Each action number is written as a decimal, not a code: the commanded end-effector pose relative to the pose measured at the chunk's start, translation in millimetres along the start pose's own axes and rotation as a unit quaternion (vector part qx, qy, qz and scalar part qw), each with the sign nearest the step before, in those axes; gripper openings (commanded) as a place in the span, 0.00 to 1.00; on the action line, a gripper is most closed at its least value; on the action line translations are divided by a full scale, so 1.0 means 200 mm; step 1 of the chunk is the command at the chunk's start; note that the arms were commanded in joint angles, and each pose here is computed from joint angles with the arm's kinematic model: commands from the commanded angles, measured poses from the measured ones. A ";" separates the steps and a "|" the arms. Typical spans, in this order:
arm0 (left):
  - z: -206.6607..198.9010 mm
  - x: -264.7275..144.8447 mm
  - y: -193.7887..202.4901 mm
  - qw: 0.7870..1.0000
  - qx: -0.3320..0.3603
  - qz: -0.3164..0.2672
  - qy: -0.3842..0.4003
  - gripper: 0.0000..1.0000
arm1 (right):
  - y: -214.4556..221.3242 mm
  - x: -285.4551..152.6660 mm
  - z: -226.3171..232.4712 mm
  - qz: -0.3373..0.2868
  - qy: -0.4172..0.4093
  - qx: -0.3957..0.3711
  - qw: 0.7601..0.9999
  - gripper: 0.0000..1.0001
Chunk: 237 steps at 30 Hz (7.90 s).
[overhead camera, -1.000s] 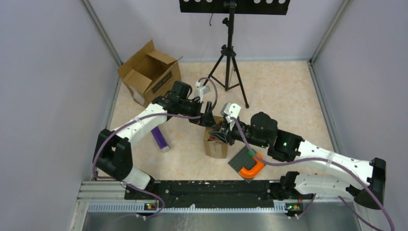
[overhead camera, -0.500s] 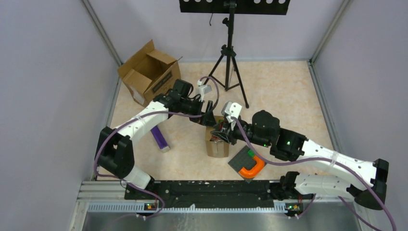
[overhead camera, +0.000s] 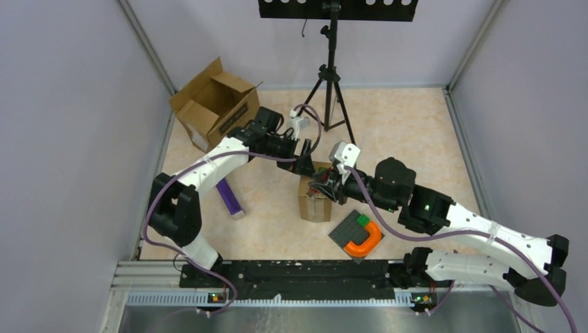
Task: Unpack the express box
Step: Cut the express box at the center of the board.
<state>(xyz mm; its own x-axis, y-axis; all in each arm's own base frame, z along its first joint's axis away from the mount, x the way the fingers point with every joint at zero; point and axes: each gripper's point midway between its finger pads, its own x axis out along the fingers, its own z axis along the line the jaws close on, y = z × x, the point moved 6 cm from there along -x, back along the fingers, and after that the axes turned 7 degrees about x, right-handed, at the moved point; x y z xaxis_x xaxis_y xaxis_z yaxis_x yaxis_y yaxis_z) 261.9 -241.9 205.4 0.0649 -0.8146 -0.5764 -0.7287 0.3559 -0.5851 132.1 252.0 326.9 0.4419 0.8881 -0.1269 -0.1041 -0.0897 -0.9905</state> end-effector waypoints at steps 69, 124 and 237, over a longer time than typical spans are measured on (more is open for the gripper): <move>0.02 0.16 -0.07 0.998 0.042 0.027 0.033 0.89 | -0.13 -0.08 -0.07 -0.071 0.046 -0.015 0.996 0.00; 0.01 0.18 -0.08 0.998 0.041 0.029 0.037 0.88 | -0.05 -0.07 -0.09 -0.063 0.068 0.017 0.996 0.00; 0.03 0.22 -0.13 0.998 0.038 0.033 0.037 0.87 | 0.27 0.03 -0.02 0.009 0.026 0.095 0.995 0.00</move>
<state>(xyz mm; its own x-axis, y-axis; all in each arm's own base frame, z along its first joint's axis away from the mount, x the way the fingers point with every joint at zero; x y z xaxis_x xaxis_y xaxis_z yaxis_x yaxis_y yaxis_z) 271.6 -280.3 201.2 -0.0929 -0.8468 -0.5238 -0.7068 0.4266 -0.5643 139.9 241.7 285.5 0.5295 0.8404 -0.1153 -0.1650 -0.0313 -0.9858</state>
